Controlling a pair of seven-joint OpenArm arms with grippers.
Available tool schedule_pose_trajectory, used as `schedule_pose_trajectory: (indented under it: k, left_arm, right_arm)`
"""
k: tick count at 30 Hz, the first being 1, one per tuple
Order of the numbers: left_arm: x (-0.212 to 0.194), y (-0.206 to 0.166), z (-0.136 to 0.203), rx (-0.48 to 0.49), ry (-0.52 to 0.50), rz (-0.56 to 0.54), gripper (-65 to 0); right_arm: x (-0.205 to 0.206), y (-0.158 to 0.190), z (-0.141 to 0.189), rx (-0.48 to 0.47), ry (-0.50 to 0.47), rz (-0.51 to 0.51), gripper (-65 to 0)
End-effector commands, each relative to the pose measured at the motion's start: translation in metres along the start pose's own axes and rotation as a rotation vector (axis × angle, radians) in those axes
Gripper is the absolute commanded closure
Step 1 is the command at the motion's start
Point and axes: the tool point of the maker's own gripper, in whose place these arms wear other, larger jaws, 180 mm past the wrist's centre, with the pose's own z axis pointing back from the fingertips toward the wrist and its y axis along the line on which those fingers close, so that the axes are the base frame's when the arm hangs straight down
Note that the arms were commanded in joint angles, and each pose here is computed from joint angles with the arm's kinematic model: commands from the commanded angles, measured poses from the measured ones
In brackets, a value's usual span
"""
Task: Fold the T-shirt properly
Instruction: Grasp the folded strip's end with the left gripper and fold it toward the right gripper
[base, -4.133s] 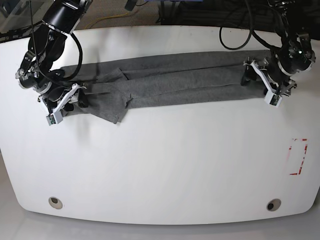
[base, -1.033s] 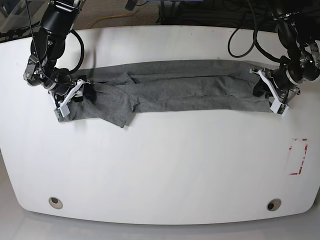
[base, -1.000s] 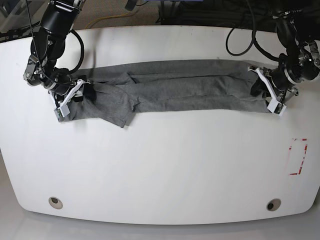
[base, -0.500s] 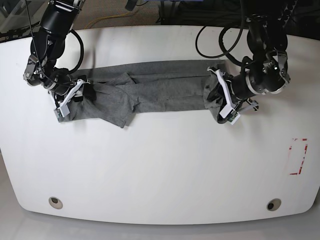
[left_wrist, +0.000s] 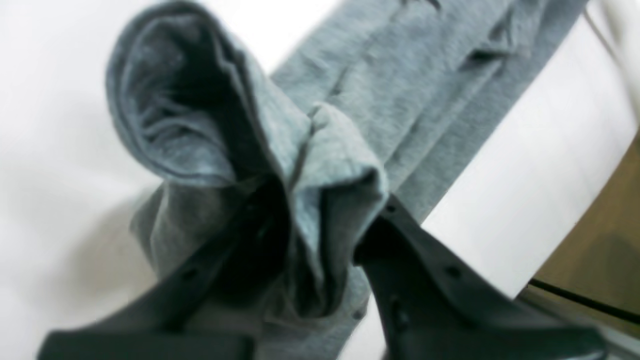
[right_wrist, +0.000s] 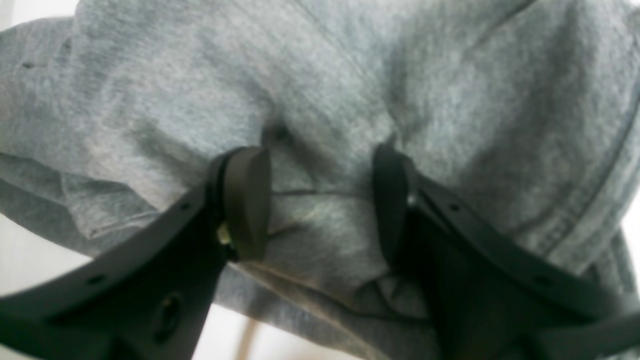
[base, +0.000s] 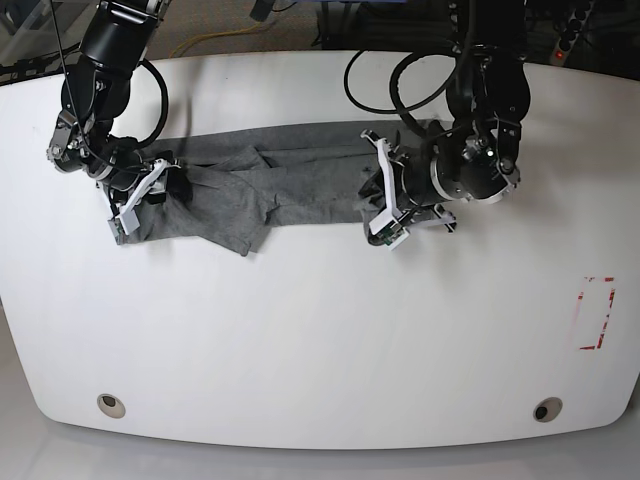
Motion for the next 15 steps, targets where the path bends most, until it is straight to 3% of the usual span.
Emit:
schedule_pose_trajectory:
  k: [1, 4, 7, 9, 15]
  left_arm:
    - [0.018, -0.004, 0.000, -0.016, -0.053, -0.025, -14.9]
    - [0.018, -0.011, -0.004, -0.032, -0.040, -0.044, -30.4]
    - [0.028, -0.028, -0.010, -0.071, -0.061, -0.061, -40.1]
    - [0.040, -0.035, -0.011, -0.087, -0.081, -0.089, -42.9]
    - [0.068, -0.047, 0.002, -0.080, -0.150, -0.181, -41.5]
  right_arm:
    - [0.008, -0.005, 0.004, -0.016, -0.007, 0.016, -30.6]
    - [0.008, -0.005, 0.004, -0.015, -0.007, 0.018, -30.6]
    - [0.008, -0.005, 0.004, -0.015, -0.007, 0.018, -30.6]
    - [0.008, -0.005, 0.004, -0.015, -0.007, 0.018, -30.6]
    - [0.010, -0.004, 0.005, -0.012, -0.016, 0.018, -30.6]
